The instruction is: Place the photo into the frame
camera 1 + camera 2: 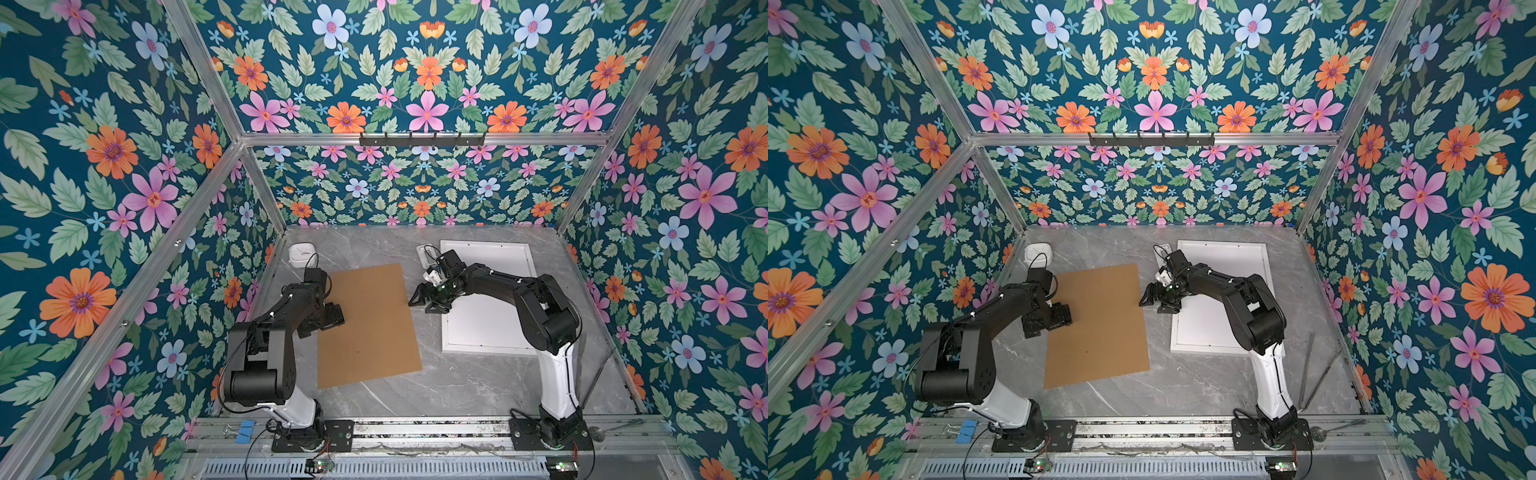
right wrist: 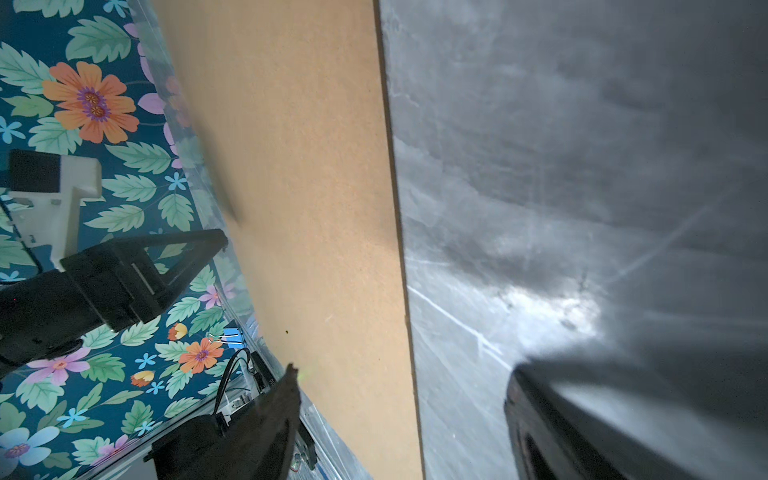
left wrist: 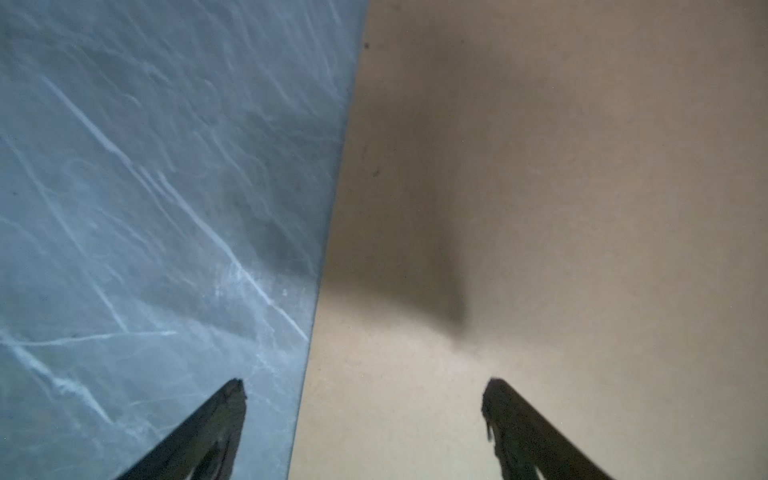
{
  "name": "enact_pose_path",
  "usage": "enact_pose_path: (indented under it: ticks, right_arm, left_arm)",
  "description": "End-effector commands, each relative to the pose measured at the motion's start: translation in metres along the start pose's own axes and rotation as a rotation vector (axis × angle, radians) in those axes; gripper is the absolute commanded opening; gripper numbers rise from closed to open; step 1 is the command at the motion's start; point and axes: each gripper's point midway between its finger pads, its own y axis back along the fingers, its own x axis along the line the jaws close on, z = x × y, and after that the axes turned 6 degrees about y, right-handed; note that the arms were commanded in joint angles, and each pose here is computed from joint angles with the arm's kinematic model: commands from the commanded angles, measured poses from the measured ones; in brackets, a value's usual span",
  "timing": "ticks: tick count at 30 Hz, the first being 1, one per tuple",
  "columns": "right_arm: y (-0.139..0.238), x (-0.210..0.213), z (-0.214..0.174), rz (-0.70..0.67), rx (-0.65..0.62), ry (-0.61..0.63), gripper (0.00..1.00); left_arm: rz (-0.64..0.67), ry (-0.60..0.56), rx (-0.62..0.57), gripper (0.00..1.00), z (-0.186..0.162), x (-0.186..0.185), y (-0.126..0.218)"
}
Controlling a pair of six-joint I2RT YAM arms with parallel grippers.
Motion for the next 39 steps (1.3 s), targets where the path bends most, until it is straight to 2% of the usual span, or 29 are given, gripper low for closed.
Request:
enact_pose_path:
  ticks: [1,15,26,30,35,39]
  right_arm:
    - [-0.005,-0.014,-0.012,-0.058,0.039,-0.033,0.80]
    - [-0.009,-0.011,-0.011,-0.032,0.058,-0.066,0.82]
    - [-0.006,-0.014,-0.011,-0.074,0.067,-0.062,0.82]
    - [-0.004,-0.017,-0.012,-0.097,0.068,-0.062,0.81]
    - [0.002,-0.024,-0.012,-0.154,0.051,-0.052,0.81]
    - [0.004,-0.031,-0.011,-0.198,0.049,-0.043,0.81]
  left_arm:
    - [-0.101,-0.008,0.006,0.92,0.001,-0.018,-0.004]
    - [-0.244,-0.007,0.115,0.87,-0.024,-0.040,-0.012]
    - [-0.412,0.059,0.117,0.87,-0.035,-0.065,0.011]
    - [-0.384,0.034,0.115,0.87,-0.035,-0.061,0.015]
    - [-0.230,-0.025,0.056,0.88,-0.022,-0.038,0.019]
    - [-0.187,-0.054,0.019,0.90,-0.017,-0.030,0.019]
